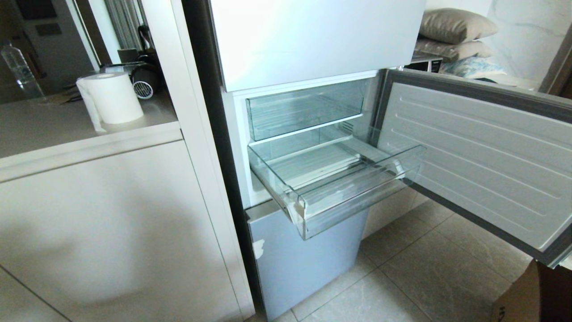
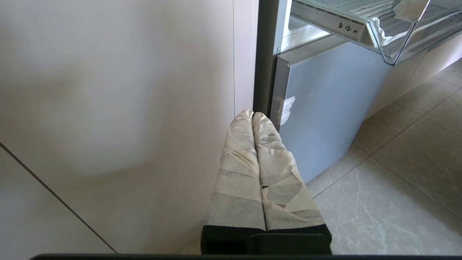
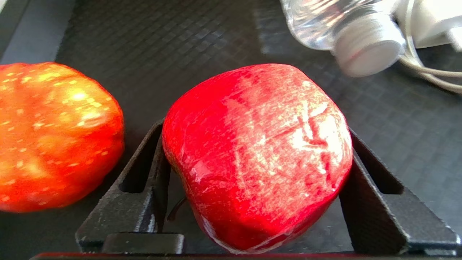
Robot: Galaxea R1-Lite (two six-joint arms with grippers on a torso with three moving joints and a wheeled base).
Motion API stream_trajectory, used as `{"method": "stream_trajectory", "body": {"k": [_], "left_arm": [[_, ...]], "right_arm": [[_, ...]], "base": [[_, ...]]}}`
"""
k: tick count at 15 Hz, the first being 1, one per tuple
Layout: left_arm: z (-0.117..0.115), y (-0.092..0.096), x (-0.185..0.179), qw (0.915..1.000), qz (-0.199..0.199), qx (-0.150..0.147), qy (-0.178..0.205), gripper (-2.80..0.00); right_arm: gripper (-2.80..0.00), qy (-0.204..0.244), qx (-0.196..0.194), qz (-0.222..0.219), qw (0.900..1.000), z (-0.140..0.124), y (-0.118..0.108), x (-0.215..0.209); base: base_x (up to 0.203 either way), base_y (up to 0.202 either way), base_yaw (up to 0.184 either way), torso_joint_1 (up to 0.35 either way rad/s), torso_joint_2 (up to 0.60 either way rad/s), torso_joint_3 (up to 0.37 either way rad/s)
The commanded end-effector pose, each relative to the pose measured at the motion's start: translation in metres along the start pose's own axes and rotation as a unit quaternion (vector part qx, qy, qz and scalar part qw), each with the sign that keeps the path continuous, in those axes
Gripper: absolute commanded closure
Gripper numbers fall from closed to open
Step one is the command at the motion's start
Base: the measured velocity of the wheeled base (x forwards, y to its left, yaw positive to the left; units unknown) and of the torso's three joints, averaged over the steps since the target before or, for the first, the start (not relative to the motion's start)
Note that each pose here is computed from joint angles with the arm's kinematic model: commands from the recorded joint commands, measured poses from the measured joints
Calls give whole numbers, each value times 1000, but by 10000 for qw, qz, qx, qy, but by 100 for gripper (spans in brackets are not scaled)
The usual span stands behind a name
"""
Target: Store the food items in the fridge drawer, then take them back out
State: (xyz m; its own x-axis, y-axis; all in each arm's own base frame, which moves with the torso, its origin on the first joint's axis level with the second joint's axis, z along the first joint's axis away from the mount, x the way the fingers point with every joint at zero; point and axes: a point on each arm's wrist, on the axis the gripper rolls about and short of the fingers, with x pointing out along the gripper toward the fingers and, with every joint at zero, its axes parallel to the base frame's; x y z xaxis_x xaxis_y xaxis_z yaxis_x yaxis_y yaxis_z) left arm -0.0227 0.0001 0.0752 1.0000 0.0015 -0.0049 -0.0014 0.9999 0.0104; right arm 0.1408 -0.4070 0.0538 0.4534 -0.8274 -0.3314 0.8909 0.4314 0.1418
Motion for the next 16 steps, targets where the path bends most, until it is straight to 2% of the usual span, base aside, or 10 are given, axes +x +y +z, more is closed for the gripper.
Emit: {"method": "stream_trajectory", "body": {"k": [1, 3, 5, 8, 11, 13, 16], "left_arm": [[0, 0, 0, 10000, 0, 2, 6, 0], [0, 0, 0, 10000, 0, 2, 6, 0], [0, 0, 0, 10000, 0, 1, 6, 0], [0, 0, 0, 10000, 0, -4, 6, 0], [0, 0, 0, 10000, 0, -6, 6, 0], [0, 0, 0, 10000, 2, -6, 6, 0], [0, 0, 0, 10000, 0, 1, 6, 0]], "right_arm": [[0, -40, -6, 20, 10000, 2, 1, -2], [0, -69, -5, 18, 10000, 7, 1, -7], [0, -173, -6, 51, 9998, 23, 4, -28], [0, -417, -53, 163, 9990, 55, 17, -92], [0, -648, -157, 407, 9969, 70, 36, -168], [0, -787, -267, 711, 9940, 66, 52, -219], [0, -865, -458, 1174, 9882, 42, 70, -272]], "base": [[0, 0, 0, 0, 0, 0], [0, 0, 0, 0, 0, 0], [0, 0, 0, 0, 0, 0], [0, 0, 0, 0, 0, 0], [0, 0, 0, 0, 0, 0], [0, 0, 0, 0, 0, 0], [0, 0, 0, 0, 0, 0]]}}
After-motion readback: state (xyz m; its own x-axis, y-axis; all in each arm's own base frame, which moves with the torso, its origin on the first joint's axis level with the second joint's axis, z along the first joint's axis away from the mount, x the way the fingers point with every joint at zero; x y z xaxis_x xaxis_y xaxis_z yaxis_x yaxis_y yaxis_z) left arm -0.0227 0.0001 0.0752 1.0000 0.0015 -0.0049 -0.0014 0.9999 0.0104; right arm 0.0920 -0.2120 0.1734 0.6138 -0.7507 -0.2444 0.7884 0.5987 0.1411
